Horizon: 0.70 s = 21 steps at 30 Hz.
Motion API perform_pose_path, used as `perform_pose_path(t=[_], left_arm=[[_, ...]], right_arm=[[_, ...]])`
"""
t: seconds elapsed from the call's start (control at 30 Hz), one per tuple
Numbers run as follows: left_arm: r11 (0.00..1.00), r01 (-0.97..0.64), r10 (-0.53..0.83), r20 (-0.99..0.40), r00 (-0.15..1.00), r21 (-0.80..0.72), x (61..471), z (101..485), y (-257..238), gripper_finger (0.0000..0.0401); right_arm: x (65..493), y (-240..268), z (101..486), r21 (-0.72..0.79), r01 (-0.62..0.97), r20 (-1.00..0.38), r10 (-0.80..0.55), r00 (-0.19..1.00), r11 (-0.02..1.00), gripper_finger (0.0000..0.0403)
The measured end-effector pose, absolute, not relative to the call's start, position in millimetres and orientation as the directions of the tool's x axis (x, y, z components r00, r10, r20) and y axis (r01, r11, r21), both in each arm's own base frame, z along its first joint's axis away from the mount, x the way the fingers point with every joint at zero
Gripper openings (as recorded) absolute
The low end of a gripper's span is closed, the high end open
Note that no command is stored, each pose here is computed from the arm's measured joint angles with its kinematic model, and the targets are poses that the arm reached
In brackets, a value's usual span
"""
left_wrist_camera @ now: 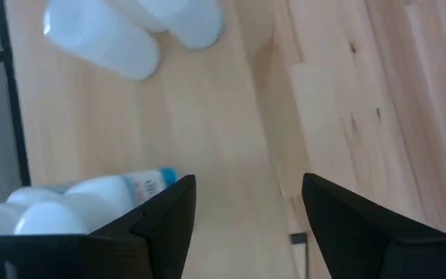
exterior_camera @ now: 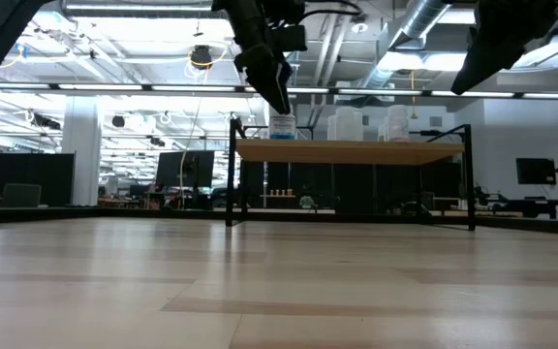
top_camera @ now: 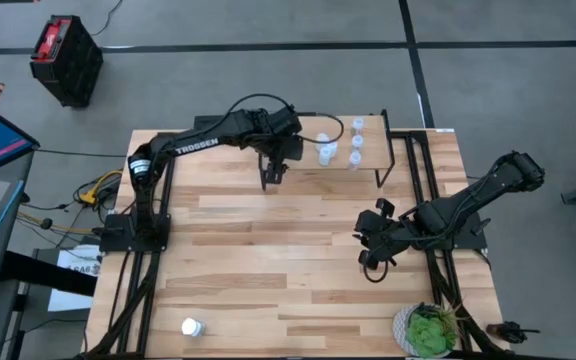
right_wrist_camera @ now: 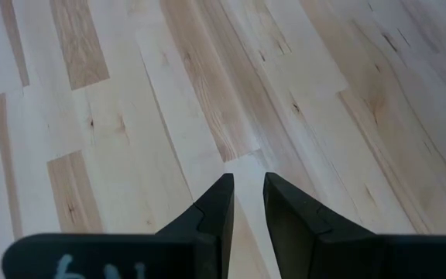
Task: Pick and place medicine bottles onto shelf by color
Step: Put the opaque medicine bottle onto the left side of the shelf
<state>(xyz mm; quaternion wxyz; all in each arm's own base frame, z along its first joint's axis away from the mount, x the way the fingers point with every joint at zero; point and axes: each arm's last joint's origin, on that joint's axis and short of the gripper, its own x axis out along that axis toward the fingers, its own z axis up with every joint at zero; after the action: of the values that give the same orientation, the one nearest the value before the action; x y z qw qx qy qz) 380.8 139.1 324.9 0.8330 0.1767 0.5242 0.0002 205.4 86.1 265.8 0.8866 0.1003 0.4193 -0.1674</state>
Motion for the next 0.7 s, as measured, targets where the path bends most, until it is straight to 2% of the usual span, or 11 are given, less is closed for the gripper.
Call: perform_pose_path(t=[0.2, 0.4, 0.57, 0.7], left_arm=[[0.926, 0.184, 0.251, -0.900, 0.355, 0.330, 381.3, 327.4, 107.4, 0.0226], [0.950, 0.215, 0.199, -0.969, 0.147, 0.228, 367.1, 321.2, 69.0, 0.0226], [0.976, 0.131, 0.168, -0.985, 0.041, 0.172, 359.1, 319.7, 45.1, 0.0226], [0.986, 0.056, 0.158, -0.987, 0.004, 0.158, 356.4, 319.0, 28.5, 0.0226]], right_arm=[[205.4, 86.1, 265.7, 0.037, 0.380, -0.778, -0.213, 0.592, 0.924, 0.0097], [205.1, 86.8, 265.4, 0.051, 0.368, -0.788, -0.188, 0.586, 0.929, 0.0097], [205.2, 86.8, 265.4, 0.052, 0.367, -0.788, -0.188, 0.586, 0.929, 0.0097], [205.2, 86.8, 265.4, 0.052, 0.368, -0.788, -0.188, 0.586, 0.929, 0.0097]])
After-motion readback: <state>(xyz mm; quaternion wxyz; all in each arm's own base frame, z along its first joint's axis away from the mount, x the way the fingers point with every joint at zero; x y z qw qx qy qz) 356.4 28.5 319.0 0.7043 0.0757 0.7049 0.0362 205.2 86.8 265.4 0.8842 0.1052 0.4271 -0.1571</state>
